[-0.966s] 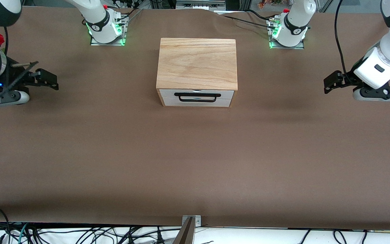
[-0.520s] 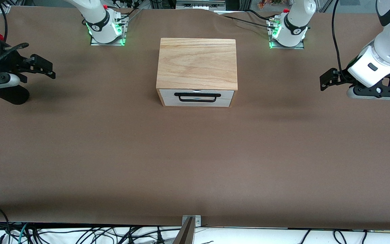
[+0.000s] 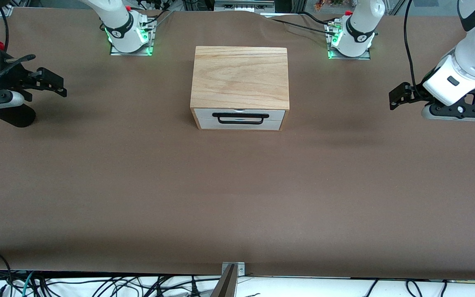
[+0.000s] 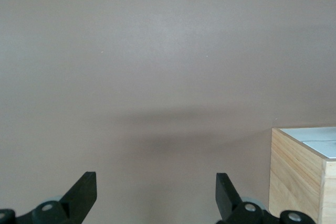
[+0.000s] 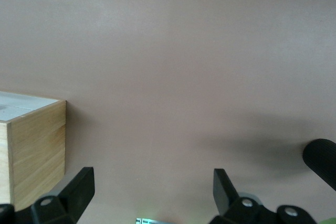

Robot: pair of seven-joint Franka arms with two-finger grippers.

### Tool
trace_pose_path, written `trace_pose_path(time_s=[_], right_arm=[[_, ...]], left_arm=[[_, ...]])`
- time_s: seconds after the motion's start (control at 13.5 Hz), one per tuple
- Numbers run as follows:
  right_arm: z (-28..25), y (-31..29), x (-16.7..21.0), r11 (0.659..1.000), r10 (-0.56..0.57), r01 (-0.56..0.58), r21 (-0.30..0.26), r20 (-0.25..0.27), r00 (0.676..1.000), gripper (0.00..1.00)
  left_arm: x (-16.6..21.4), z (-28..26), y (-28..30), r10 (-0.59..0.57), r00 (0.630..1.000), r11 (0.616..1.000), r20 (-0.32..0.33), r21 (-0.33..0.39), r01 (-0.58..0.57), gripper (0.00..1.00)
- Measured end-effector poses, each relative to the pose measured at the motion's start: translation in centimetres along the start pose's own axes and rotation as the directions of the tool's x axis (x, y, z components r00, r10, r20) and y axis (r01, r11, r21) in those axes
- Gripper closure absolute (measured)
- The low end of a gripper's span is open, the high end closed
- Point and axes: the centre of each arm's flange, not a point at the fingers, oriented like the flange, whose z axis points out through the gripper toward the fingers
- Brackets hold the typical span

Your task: Close drawer with both arms simultaneously

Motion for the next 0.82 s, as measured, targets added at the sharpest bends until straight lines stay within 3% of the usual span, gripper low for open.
trace_pose_path(time_s=[0.52,0.82], right_arm=[[-0.2,1.0,-0.1,1.0,0.015,-0.015,-0.013,-0.006,1.0,0.0],[-0.2,0.9,-0.1,1.0,0.013,-0.013,-0.016,-0.007,1.0,0.0]], left_arm=[[0.0,-0.1,0.0,0.001,1.0,1.0,-0.001,0.0,-0.001,0.0],[-0.3,0.2,-0.2,-0.004,1.0,1.0,0.03,0.002,0.004,0.0]])
